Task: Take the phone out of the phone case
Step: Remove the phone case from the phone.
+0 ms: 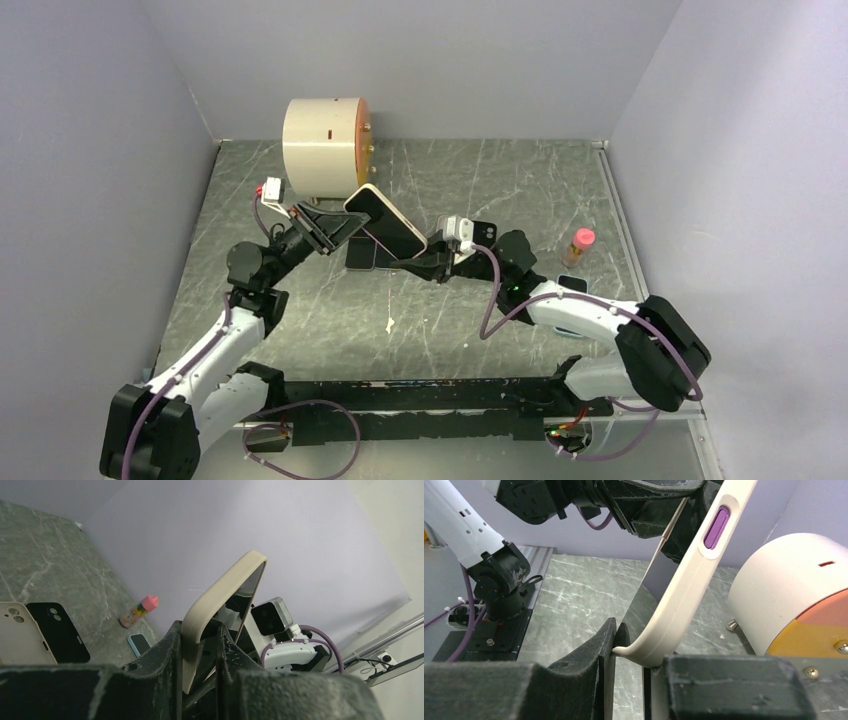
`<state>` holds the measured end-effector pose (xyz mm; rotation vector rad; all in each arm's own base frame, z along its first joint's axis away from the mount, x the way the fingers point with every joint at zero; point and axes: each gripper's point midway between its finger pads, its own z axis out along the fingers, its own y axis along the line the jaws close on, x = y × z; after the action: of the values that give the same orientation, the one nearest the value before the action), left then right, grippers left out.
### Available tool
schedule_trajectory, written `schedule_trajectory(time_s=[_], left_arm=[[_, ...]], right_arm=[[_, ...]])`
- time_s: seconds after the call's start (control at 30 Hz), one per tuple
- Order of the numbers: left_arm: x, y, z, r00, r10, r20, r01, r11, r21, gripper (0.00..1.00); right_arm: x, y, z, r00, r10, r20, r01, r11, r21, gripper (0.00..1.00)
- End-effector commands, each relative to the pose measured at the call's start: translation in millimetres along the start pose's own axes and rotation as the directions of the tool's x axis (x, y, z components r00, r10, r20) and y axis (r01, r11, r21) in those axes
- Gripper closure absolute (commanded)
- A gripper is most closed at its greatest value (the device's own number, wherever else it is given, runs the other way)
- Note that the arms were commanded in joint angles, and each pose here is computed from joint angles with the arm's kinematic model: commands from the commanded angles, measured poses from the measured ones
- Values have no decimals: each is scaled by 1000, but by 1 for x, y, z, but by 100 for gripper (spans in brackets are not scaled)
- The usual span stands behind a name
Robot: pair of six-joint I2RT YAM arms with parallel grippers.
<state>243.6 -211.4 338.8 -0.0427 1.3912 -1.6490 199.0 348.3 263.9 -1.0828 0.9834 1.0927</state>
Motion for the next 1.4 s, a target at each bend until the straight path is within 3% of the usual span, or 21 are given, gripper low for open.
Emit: schedule_trajectory(time_s=[0.0,0.13,0.33,0.53,0.6,0.63,0.73,0.77,1.03,1.37], left_arm=[[-6,5,4,1000,8,16,-8,1000,-19,97],[-6,1,1,996,77,45,-79,996,47,96],[1,-7,-3,987,157,44,-162,976,143,66],[8,-16,-4,982,190,16,-189,958,216,52],[8,-17,-4,981,193,15,-191,956,222,53],[7,-17,-4,981,193,17,-192,955,224,59],[5,-19,-4,982,185,33,-188,956,226,90],[5,-20,-5,983,181,36,-185,956,227,97],[1,-6,1,999,47,13,-49,992,113,98],[5,-11,4,998,19,-57,-15,997,79,98]], right_arm=[[6,5,7,993,-112,-37,109,990,-87,100],[-18,19,11,997,19,72,-9,991,-137,100],[-56,38,10,958,182,221,-125,961,-248,100],[-65,41,13,941,243,235,-169,940,-295,100],[-68,42,13,936,253,244,-173,937,-305,100],[-68,42,13,935,256,245,-175,935,-309,100],[-60,41,15,940,259,222,-186,935,-303,100],[-56,40,16,944,256,211,-187,936,-298,100],[-28,39,11,982,128,140,-88,961,-261,87],[-7,20,8,995,-97,-5,94,980,-177,81]])
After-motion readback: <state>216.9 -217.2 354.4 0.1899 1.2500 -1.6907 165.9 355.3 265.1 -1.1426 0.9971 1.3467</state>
